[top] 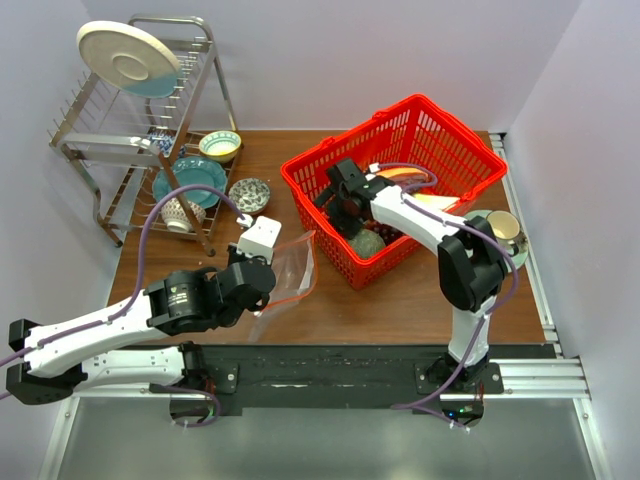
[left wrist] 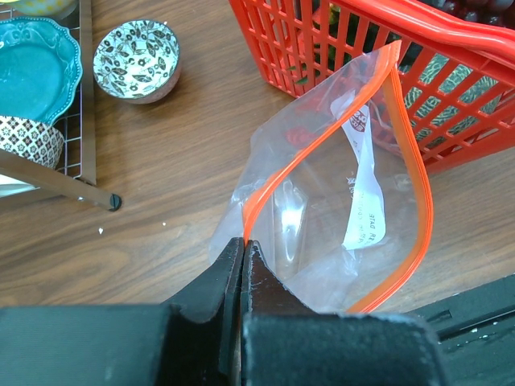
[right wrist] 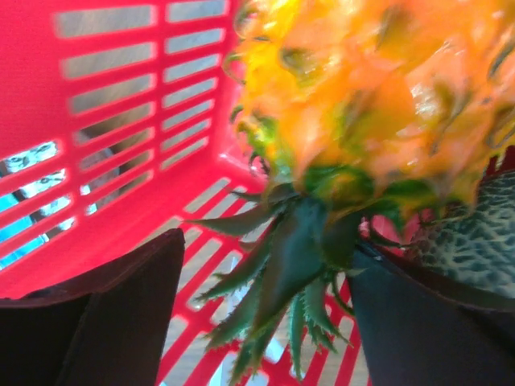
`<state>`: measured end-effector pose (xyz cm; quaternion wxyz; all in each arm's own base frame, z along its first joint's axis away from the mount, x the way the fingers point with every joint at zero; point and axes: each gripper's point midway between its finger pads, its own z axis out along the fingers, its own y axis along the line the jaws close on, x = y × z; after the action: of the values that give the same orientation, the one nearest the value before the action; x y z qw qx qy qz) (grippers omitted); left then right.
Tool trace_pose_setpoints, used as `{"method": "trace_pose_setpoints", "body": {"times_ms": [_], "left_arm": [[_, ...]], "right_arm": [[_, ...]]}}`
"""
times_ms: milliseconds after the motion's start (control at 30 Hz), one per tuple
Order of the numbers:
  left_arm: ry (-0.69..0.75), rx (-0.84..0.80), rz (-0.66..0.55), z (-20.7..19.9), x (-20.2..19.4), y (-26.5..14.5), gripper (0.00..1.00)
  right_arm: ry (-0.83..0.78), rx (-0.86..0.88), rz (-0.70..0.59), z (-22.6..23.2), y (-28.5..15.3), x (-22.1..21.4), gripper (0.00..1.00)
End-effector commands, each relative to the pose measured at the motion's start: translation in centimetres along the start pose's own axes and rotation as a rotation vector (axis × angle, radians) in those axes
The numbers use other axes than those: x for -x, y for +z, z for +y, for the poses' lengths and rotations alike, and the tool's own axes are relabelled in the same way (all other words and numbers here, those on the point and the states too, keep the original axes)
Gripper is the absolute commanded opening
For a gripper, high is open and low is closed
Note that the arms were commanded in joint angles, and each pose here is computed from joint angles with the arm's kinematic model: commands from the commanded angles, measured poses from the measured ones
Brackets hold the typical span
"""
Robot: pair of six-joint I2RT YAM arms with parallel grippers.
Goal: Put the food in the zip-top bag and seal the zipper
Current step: Pick up the fake fruit from the bin, then place the fake fruit in the zipper food storage bag.
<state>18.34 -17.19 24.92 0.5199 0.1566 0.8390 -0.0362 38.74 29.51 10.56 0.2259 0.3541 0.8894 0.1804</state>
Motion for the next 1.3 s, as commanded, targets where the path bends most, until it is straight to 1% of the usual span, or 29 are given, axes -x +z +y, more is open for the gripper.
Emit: {"method": "trace_pose_setpoints", "body": {"times_ms": [0, 33, 67, 133, 167, 233, 500, 533, 567, 633, 667, 700, 733, 767, 800, 833, 867, 900, 933, 967, 1000, 1033, 1100, 1133, 1167, 1233, 1267], "left_arm": [[-0.041, 0.000, -0.042, 0.2, 1.7, -0.4, 0.00], [-0.041, 0.001, -0.042, 0.3, 1.7, -0.5, 0.00], [-0.042, -0.001, -0.042, 0.3, 1.7, -0.5, 0.00], [-0.046, 0.000, -0.042, 0.4, 1.8, -0.6, 0.00], [-0.045, 0.001, -0.040, 0.4, 1.7, -0.6, 0.00], [-0.050, 0.001, -0.040, 0.5, 1.7, -0.7, 0.00], [-0.034, 0.000, -0.023, 0.1, 1.3, -0.4, 0.00], [-0.029, 0.001, -0.020, 0.1, 1.2, -0.3, 0.00], [-0.024, 0.003, -0.017, 0.1, 1.3, -0.3, 0.00], [-0.022, 0.003, -0.014, 0.0, 1.3, -0.3, 0.00], [-0.023, 0.001, -0.015, -0.1, 1.4, -0.3, 0.00], [-0.018, -0.002, -0.013, -0.2, 1.4, -0.3, 0.00], [-0.022, -0.004, -0.014, -0.2, 1.4, -0.3, 0.00], [-0.024, -0.008, -0.015, -0.3, 1.5, -0.3, 0.00], [-0.022, -0.012, -0.013, -0.4, 1.5, -0.2, 0.00], [-0.024, -0.014, -0.012, -0.5, 1.5, -0.2, 0.00], [-0.022, -0.015, -0.012, -0.6, 1.5, -0.2, 0.00], [-0.020, -0.015, -0.009, -0.6, 1.4, -0.2, 0.00], [-0.024, -0.016, -0.011, -0.6, 1.5, -0.2, 0.00], [-0.024, -0.016, -0.010, -0.6, 1.5, -0.2, 0.00], [-0.027, -0.019, -0.010, -0.7, 1.5, -0.2, 0.00], [-0.028, -0.021, -0.010, -0.7, 1.5, -0.3, 0.00], [-0.031, -0.028, -0.010, -0.8, 1.6, -0.3, 0.00], [-0.036, -0.029, -0.013, -0.7, 1.8, -0.4, 0.00], [-0.037, -0.028, -0.012, -0.7, 1.8, -0.5, 0.00], [-0.040, -0.025, -0.014, -0.5, 1.9, -0.6, 0.00], [-0.043, -0.021, -0.016, -0.4, 1.9, -0.6, 0.00]], "right_arm": [[0.011, -0.067, -0.067, -1.4, 0.8, 1.1, 0.63], [0.014, -0.065, -0.077, -1.4, 0.6, 1.6, 0.55], [0.007, -0.051, -0.087, -1.3, -0.1, 1.9, 0.37], [0.004, -0.033, -0.135, -1.1, -0.9, 3.2, 0.21], [-0.015, -0.023, -0.154, -1.0, -1.5, 3.7, 0.08], [-0.029, 0.024, -0.206, -0.1, -3.4, 5.2, 0.00], [-0.235, 0.187, -0.342, 2.0, -10.9, 8.6, 0.00], [-0.248, 0.246, -0.369, 2.5, -12.7, 9.1, 0.00], [-0.346, 0.295, -0.362, 3.0, -13.7, 8.7, 0.00], [-0.447, 0.420, -0.365, 4.3, -15.7, 8.1, 0.00], [-0.543, 0.492, -0.385, 4.7, -18.1, 8.0, 0.00], [-0.612, 0.584, -0.331, 5.3, -19.3, 6.4, 0.00], [-0.655, 0.636, -0.327, 5.5, -20.3, 5.9, 0.00], [-0.715, 0.687, -0.337, 5.4, -22.2, 5.6, 0.00], [-0.747, 0.730, -0.291, 5.3, -23.0, 4.5, 0.00], [-0.764, 0.726, -0.254, 4.4, -23.3, 3.9, 0.00], [-0.802, 0.771, -0.241, 4.1, -24.7, 3.2, 0.00], [-0.850, 0.843, -0.169, 3.8, -25.8, 1.5, 0.00], [-0.884, 0.871, -0.112, 2.8, -25.9, 0.2, 0.00], [-0.907, 0.910, -0.073, 2.3, -26.5, -0.7, 0.00], [-0.918, 0.971, -0.046, 1.8, -28.1, -1.6, 0.00], [-0.946, 1.044, 0.069, 0.8, -28.9, -3.8, 0.00], [-0.956, 1.118, 0.171, -0.4, -30.7, -5.5, 0.00], [-0.952, 1.167, 0.274, -1.4, -31.7, -6.9, 0.00], [-0.948, 1.192, 0.321, -1.9, -32.3, -7.5, 0.00], [-0.937, 1.223, 0.376, -3.3, -33.4, -8.4, 0.00], [-0.937, 1.229, 0.376, -3.7, -33.7, -8.5, 0.00]]}}
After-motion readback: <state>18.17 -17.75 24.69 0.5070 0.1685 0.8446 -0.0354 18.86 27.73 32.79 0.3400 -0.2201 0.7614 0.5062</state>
